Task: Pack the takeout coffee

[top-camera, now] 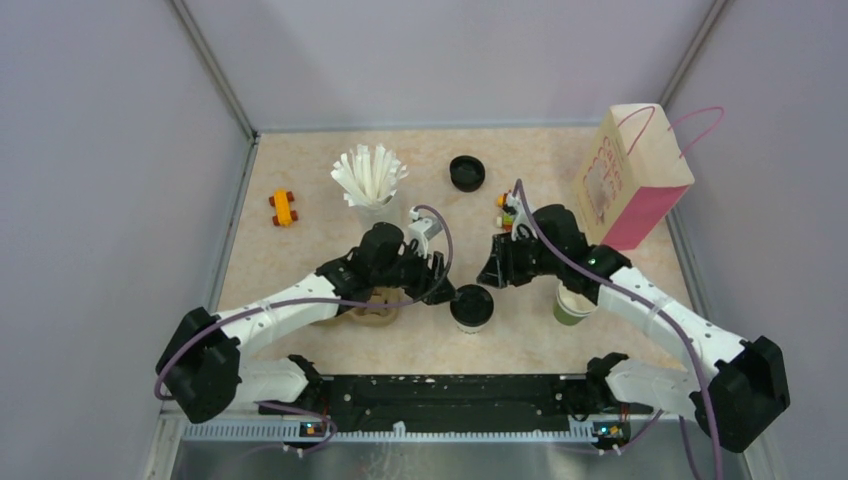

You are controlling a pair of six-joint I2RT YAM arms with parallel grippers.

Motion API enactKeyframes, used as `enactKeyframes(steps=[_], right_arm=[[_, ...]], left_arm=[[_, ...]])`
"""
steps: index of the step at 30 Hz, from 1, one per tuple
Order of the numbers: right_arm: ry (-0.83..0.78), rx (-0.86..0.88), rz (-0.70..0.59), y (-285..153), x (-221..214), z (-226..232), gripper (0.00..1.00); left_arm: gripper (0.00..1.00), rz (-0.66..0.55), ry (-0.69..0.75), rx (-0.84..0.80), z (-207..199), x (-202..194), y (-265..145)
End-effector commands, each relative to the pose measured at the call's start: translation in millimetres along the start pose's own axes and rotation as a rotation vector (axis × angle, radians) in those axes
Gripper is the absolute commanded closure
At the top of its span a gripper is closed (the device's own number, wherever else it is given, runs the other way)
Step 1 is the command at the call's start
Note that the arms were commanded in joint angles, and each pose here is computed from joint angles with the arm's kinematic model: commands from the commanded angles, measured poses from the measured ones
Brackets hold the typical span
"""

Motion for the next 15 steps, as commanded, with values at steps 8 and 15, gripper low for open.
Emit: enactKeyframes(steps=[8, 15], right_arm=[[-0.033, 0.115, -0.004, 13, -5, -19, 0.62], [0.031, 0.051, -0.005, 28, -42, -44, 0.71]], left_arm=[[0.41, 0.009, -0.023, -0.067, 7, -5, 19], [0.53, 0.051, -0.047, 0.022, 24, -20, 24]])
Point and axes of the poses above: each gripper's point midway between its finger pads, its own y axis out along the fingers, its own z axis along the line the jaws close on, x = y × z, the point moved 9 cm from there along -y, back along the fingers, and after that the axes turned 6 degrees about -y, right-handed, at the moved point
